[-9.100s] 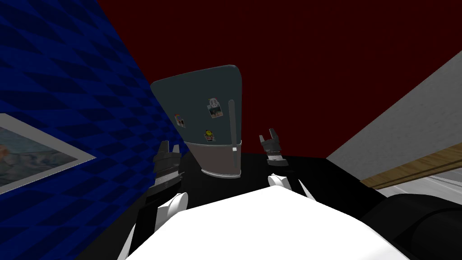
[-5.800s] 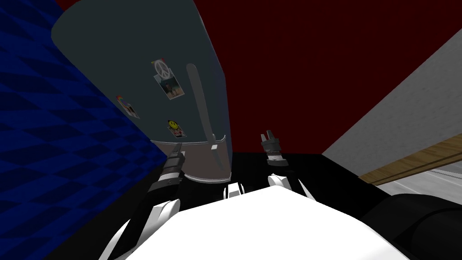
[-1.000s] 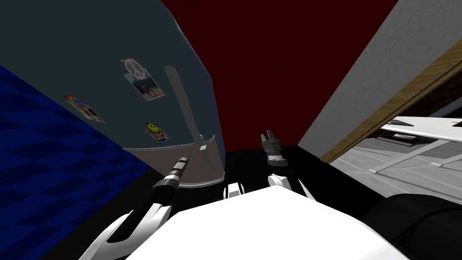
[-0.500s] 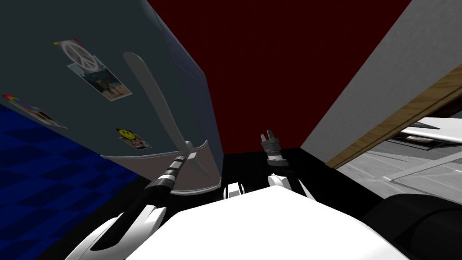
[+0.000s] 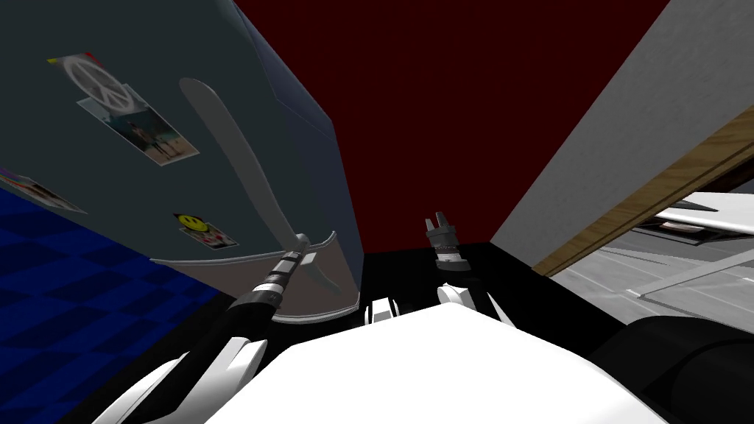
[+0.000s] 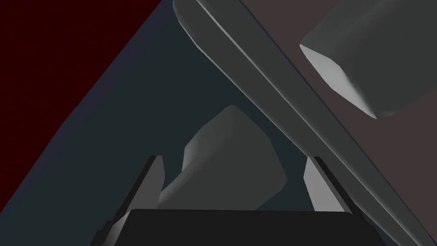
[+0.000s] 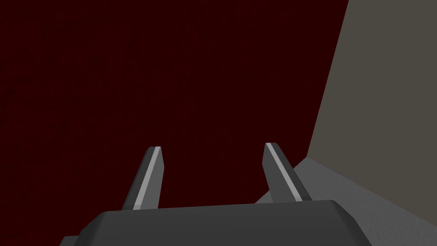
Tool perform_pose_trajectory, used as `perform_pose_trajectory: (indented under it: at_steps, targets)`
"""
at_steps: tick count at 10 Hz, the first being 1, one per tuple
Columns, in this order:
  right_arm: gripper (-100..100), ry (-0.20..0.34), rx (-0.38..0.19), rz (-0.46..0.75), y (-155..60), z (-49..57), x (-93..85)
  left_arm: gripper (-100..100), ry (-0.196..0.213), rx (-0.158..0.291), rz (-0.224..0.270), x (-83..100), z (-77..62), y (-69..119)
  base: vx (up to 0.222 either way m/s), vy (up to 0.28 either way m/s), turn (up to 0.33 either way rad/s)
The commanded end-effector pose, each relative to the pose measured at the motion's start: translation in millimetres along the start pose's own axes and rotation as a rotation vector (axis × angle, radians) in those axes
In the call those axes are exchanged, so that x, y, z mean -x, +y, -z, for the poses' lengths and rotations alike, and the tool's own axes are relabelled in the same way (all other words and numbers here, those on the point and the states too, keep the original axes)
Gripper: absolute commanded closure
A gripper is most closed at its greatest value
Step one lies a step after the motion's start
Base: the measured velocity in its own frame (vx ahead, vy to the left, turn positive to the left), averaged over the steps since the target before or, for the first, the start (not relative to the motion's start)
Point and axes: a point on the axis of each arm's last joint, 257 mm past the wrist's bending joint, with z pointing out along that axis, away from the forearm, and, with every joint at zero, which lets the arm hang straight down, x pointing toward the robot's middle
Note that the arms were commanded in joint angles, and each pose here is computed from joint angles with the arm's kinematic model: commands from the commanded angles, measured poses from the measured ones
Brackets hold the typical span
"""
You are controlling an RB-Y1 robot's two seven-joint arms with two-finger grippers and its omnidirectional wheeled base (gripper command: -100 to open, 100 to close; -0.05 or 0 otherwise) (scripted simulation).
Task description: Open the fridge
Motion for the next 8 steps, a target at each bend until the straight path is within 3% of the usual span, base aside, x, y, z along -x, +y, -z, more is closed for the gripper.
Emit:
perform_pose_trajectory:
  at_steps: [1, 4, 8]
  targets:
    - [0, 0.0, 0.0, 0.0, 0.0, 0.0, 0.0, 100, 0.0, 0.001, 0.0, 0.2, 0.1, 0.0, 0.009, 0.0, -0.003]
    - [0, 0.0, 0.001, 0.0, 0.1, -0.2, -0.1, 100, 0.034, -0.039, -0.004, -9.1, -0.3, -12.7, -0.176, 0.184, -0.133]
    - [0, 0.0, 0.0, 0.0, 0.1, -0.2, -0.1, 100, 0.086, -0.091, -0.01, -23.1, 0.5, -29.0, -0.288, 0.177, -0.089]
